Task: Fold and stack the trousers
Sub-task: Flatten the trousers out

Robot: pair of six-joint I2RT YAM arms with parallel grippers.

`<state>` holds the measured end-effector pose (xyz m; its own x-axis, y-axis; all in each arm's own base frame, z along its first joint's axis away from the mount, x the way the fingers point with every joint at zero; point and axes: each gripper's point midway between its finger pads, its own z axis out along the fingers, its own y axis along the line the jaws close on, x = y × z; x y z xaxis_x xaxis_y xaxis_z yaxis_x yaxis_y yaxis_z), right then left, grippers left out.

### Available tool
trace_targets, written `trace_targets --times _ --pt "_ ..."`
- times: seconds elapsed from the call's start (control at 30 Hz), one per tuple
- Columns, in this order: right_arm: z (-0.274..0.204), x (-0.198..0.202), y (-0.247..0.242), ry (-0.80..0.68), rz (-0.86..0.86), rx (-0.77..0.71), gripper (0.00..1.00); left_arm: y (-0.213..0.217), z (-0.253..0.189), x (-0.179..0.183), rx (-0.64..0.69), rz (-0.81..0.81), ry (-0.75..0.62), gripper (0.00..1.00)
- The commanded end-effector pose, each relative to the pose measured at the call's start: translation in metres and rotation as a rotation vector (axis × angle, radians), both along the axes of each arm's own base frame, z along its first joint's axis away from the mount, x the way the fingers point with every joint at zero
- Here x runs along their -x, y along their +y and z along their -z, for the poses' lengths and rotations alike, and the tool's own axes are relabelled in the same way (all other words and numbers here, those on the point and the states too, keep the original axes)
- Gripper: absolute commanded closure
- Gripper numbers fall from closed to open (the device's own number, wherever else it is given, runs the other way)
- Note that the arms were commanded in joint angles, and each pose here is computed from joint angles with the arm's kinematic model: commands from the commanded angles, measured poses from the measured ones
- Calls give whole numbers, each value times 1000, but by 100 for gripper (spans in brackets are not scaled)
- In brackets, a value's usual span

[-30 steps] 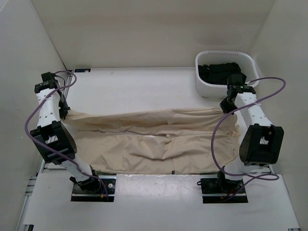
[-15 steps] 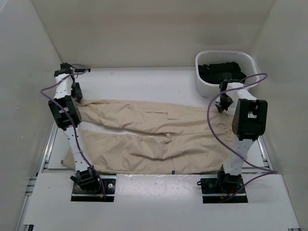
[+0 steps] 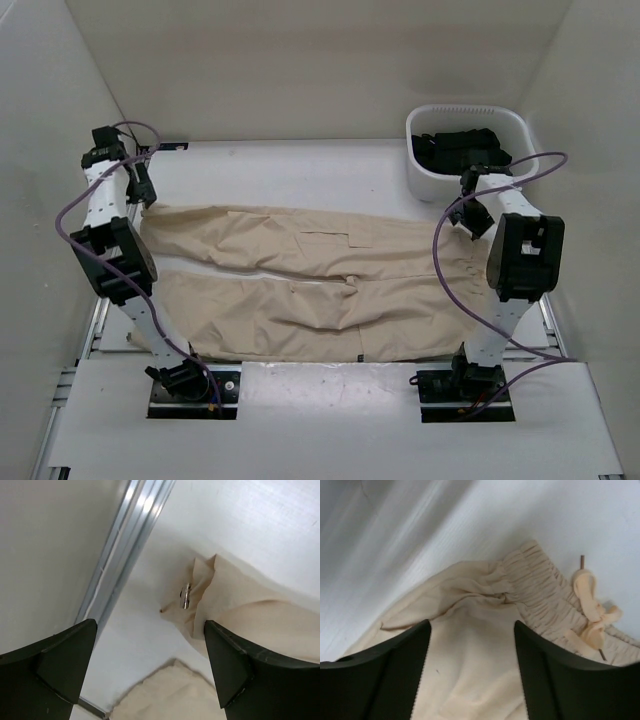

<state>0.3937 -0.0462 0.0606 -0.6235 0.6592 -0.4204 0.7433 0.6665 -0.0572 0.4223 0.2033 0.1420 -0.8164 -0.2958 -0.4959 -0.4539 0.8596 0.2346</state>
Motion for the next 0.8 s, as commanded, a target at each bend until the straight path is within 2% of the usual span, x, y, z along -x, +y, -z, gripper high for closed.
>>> trace_targets --times 0.0,0.13,0.23,0.43,0.57,0.67,0.77 --pt "-37 3 -4 -88 3 10 26 -14 35 22 66 16 61 0" --pt "-50 16 -3 -108 3 11 22 -12 88 33 74 1 160 0" --pt "-55 30 -4 -112 15 17 22 -11 105 34 79 -3 198 0" --pt "-33 68 9 -61 0 -33 21 -2 58 11 35 -2 79 0" --pt "-43 82 9 -68 -11 -30 18 1 -3 11 -22 -11 -31 0" --pt "-57 104 0 -32 -5 23 15 -2 -30 36 -41 -27 -58 0" --pt "-67 135 -6 24 0 45 12 -12 -19 77 -17 -40 8 0"
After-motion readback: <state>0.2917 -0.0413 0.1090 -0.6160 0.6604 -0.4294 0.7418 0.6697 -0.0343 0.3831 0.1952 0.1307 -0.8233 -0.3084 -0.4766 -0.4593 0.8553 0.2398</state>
